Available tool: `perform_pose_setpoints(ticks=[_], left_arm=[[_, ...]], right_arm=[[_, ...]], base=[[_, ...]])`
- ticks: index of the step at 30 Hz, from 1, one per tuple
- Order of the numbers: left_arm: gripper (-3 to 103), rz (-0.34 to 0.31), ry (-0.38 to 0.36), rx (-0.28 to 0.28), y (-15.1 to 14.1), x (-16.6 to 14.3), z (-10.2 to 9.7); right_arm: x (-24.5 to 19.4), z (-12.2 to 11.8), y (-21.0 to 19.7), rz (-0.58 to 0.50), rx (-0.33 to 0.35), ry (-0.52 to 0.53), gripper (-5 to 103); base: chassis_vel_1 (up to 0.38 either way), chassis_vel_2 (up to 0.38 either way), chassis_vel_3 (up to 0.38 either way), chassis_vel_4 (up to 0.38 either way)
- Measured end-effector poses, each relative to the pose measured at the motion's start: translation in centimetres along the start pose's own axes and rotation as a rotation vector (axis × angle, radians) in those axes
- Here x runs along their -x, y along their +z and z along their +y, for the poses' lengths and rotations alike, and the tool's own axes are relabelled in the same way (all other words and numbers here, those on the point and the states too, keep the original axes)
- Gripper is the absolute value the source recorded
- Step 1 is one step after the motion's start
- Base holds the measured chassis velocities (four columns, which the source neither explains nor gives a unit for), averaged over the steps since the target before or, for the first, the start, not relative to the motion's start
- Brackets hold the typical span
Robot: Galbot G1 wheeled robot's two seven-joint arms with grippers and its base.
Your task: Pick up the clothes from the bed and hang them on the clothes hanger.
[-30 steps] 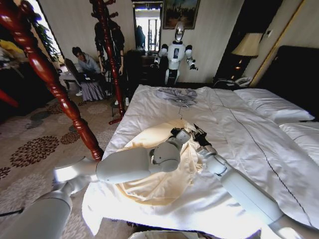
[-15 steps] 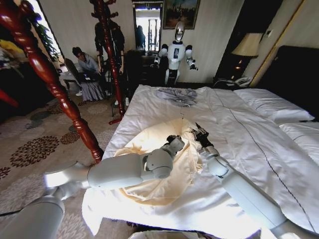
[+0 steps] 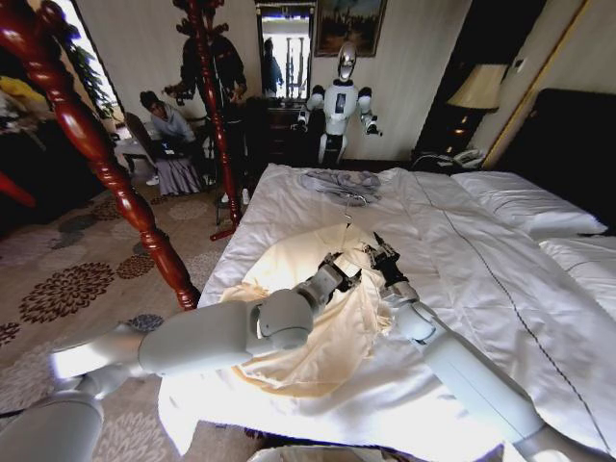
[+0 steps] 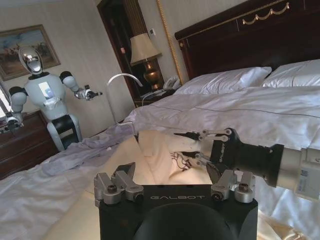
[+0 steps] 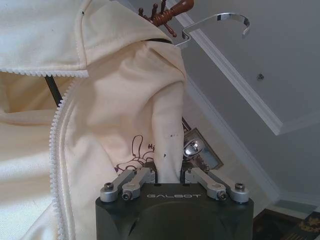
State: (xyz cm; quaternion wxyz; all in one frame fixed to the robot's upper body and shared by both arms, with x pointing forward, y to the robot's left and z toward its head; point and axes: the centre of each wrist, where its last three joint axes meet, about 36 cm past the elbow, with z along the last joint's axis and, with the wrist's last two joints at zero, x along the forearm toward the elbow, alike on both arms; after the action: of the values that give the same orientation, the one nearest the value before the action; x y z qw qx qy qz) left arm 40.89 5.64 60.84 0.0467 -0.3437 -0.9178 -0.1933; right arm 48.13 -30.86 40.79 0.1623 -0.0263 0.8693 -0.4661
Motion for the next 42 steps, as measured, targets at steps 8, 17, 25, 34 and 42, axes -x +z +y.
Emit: perform_pose_setpoints(ticks=[8, 17, 25, 34, 42], left_arm=[[100, -0.034, 0.12, -0.1, 1.5, -1.2, 7.3], [100, -0.079, 0.192, -0.133, 3.9, -3.3, 13.5], [100, -0.057, 0.199, -0.068, 5.6, -3.3, 16.0], [100, -0.095, 0.27, -0.082, 6.9, -1.3, 18.3], [100, -0.077, 0.307, -0.109, 6.8, 0.4, 18.2]], right_arm=[[-0.2, 0.1, 0.1, -0.024, -0.007, -0.002, 20], [0.7, 0.5, -0.1, -0.081, -0.019, -0.005, 20], [1.2, 0.2, -0.8, -0.115, -0.026, 0.004, 20], [1.7, -0.5, -0.8, -0.195, -0.084, 0.024, 20], [2.5, -1.5, -0.2, -0.283, -0.145, 0.028, 20]], base=[[0.0, 0.0, 0.0, 0.0], [0.0, 0.0, 0.0, 0.0], [0.0, 0.0, 0.0, 0.0], [0.0, 0.0, 0.0, 0.0], [0.0, 0.0, 0.0, 0.0]])
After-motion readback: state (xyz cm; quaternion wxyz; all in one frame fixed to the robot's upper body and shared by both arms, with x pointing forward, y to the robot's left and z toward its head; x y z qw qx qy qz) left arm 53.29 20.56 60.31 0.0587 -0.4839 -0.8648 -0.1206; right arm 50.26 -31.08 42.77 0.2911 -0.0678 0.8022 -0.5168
